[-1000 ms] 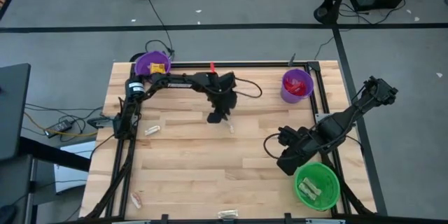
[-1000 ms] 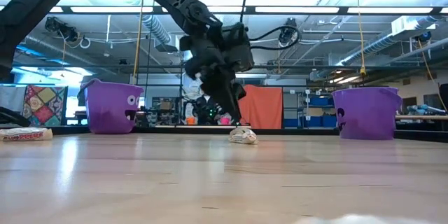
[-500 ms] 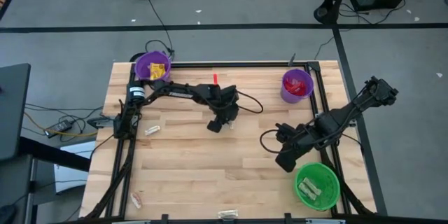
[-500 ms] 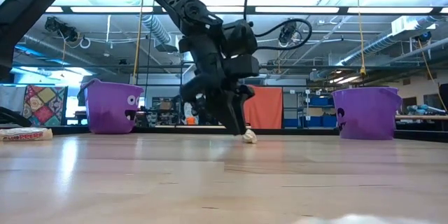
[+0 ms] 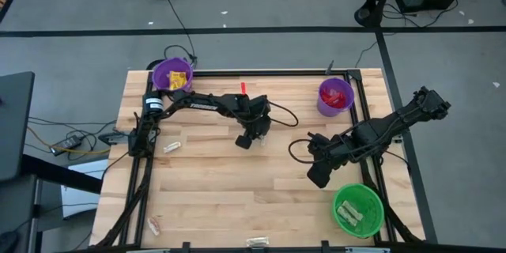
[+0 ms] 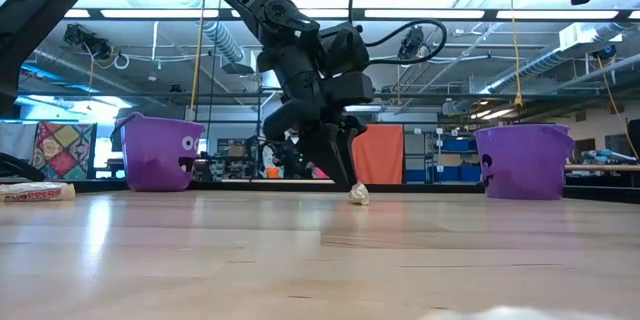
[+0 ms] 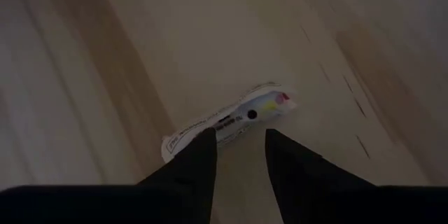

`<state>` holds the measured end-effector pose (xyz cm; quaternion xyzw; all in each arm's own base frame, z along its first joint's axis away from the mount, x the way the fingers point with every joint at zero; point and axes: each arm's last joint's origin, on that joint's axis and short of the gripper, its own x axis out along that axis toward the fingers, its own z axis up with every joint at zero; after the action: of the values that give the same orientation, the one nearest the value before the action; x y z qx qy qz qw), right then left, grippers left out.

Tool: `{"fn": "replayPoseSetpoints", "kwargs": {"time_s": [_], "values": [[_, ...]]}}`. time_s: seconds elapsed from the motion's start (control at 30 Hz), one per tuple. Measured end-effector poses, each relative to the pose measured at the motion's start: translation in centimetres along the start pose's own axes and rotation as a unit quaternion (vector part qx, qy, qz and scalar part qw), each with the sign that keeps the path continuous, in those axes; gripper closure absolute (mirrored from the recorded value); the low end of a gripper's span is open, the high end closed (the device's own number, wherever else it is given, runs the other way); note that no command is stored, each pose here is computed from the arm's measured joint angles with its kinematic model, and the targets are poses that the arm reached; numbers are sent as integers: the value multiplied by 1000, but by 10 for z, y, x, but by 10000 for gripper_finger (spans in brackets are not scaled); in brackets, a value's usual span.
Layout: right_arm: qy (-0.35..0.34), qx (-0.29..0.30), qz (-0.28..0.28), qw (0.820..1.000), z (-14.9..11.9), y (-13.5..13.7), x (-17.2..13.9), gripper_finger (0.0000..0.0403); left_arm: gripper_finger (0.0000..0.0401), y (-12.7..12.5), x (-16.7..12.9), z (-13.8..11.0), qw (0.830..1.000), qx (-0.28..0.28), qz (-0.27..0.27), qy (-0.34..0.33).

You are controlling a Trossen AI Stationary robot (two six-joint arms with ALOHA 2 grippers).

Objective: Sort candy by brand, put in halloween buckets
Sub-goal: Put the white chocolate bar into the green bucket

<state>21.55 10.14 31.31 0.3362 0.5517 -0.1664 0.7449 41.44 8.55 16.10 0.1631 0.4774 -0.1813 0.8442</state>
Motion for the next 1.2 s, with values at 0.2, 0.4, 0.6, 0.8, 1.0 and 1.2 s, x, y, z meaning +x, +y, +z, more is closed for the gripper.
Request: {"fn": "replayPoseSetpoints", "kwargs": {"time_s": [0.2,0.4,0.6,0.8,1.0,1.2], "values": [[-2,-6,0,1000,2,-1,0,254,275,-1,0,-1,1000,3,6,15],[-6,-1,-2,1000,6,-3,0,254,275,1,-3,4,1000,6,14,11],[-6,-12,-1,1000,7,-2,0,254,275,8,-10,15,996,60,58,10],[-7,-9,2,1000,7,-2,0,254,275,8,-7,13,994,100,46,14],[-10,-13,10,1000,7,0,0,254,275,4,9,3,992,123,21,34],[-10,-13,17,1000,8,1,0,254,275,-1,23,2,992,108,18,59]]}}
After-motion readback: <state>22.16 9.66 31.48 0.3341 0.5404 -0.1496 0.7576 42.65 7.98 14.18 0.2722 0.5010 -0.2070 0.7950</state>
